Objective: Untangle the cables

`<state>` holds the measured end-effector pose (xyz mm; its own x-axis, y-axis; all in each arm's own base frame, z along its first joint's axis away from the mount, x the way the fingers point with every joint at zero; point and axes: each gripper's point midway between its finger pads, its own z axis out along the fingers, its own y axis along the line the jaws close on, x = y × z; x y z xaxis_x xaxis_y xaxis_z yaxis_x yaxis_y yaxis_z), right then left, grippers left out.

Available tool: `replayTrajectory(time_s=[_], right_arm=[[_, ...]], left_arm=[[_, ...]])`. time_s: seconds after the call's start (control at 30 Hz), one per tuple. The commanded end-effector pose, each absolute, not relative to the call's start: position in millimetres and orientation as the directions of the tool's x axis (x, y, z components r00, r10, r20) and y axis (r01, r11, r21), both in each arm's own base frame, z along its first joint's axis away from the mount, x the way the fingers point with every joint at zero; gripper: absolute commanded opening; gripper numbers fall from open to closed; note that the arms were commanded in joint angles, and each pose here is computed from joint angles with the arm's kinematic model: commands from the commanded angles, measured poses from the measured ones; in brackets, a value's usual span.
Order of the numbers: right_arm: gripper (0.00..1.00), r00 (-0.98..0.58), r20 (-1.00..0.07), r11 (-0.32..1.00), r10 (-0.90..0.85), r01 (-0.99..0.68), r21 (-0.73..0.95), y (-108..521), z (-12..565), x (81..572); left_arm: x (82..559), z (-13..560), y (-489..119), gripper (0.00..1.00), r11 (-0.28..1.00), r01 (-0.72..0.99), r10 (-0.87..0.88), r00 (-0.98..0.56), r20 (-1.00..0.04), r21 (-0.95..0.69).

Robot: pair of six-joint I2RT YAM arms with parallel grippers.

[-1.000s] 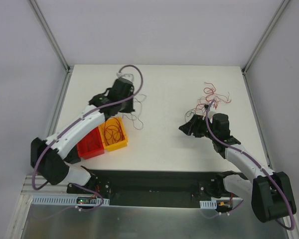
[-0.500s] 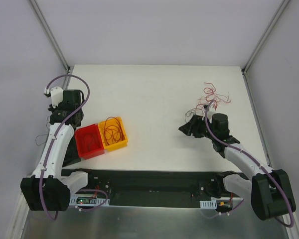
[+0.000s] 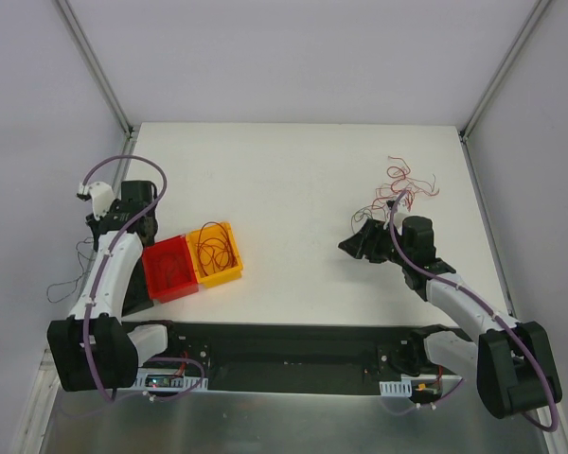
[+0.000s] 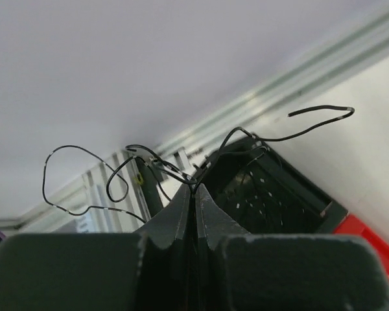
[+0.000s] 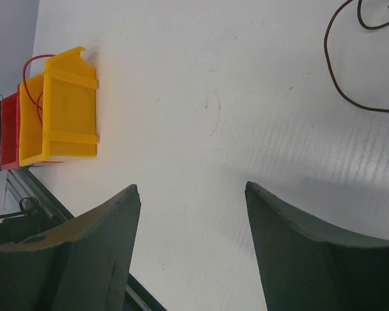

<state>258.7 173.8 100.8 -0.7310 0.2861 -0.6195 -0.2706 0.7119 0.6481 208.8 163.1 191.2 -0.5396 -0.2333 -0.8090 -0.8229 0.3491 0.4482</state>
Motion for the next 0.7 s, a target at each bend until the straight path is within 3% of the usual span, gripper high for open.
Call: replayTrajectory(time_s=[0.0,0.23,0.67], right_arm=[[0.68,-0.692,-0.657,0.682,0.299,-0.327,0.655,178,117,264],[0.68,-0.696,-0.652,0.688,0.300,-0.316,0.654,177,114,265],[0.68,-0.705,-0.642,0.692,0.300,-0.302,0.655,177,108,267]], left_arm=[[213,135,140,0.00,0.484,-0.830,-0.460,-0.510,-0.727,0.276],[244,76,68,0.00,0.673,-0.740,-0.646,-0.584,-0.492,-0.005],[215,34,79,0.00,0.508,-0.858,-0.809,-0.447,-0.381,-0.072]])
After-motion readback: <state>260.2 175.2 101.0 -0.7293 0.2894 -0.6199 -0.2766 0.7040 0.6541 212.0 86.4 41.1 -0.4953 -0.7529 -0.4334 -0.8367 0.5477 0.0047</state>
